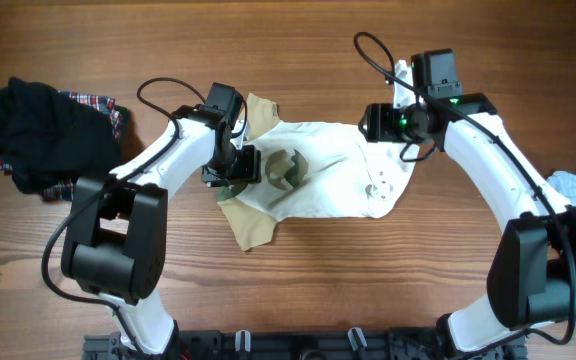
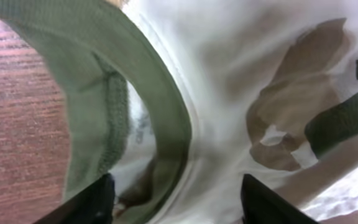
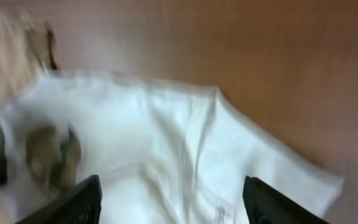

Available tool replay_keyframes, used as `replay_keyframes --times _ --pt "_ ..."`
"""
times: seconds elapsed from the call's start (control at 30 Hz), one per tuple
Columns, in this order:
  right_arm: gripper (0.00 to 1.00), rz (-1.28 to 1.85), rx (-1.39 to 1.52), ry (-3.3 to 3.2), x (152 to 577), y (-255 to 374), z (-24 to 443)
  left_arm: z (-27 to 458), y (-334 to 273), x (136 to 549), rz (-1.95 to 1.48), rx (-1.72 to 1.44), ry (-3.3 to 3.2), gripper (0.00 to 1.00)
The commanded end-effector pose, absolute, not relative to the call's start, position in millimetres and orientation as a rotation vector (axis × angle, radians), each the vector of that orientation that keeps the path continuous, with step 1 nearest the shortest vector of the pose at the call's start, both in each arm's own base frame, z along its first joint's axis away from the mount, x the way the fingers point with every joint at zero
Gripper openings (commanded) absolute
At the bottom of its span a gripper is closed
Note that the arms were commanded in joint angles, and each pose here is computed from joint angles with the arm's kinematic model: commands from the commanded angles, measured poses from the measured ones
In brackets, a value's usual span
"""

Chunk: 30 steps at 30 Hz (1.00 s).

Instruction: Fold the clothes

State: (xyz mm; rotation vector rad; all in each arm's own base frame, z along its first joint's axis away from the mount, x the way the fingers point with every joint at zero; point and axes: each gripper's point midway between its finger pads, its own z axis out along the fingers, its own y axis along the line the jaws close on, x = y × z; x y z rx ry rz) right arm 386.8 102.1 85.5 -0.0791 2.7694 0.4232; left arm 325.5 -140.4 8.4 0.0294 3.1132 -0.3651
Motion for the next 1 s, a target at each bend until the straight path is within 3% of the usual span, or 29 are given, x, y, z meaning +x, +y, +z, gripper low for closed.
replay_keyframes --times 0.0,0.07,0.2,0.4,0.53,0.63,0.77,0.97 --pt "0.74 0.522 -0.003 2.898 353.9 109.9 83.4 14.6 -132.7 332.2 -0.296 0.042 3.077 0.61" --pt "0.73 0.603 -0.018 2.934 341.9 117.6 84.3 21.9 -115.9 342.8 -0.189 0.007 3.043 0.58" --pt "0.72 0.664 -0.078 2.965 329.4 127.0 84.9 50.4 -128.7 347.8 -0.341 0.005 2.989 0.67" --pt "0.68 0.658 -0.066 2.973 327.8 126.4 82.0 51.6 -100.3 336.6 -0.233 -0.077 3.043 0.70" --pt "0.76 0.632 0.100 2.974 334.7 110.8 81.0 55.3 -74.5 361.2 -0.303 -0.303 2.958 0.85" --pt "0.78 0.653 0.006 2.992 326.9 110.2 81.0 58.6 -81.9 342.1 -0.518 -0.315 3.030 0.80" --pt "0.78 0.647 0.076 3.021 322.2 108.7 80.0 55.0 -94.6 306.5 -0.499 -0.282 3.172 0.72" --pt "0.79 0.598 0.165 3.102 306.4 101.8 76.5 43.2 -108.2 261.9 -0.452 -0.230 3.329 0.71"
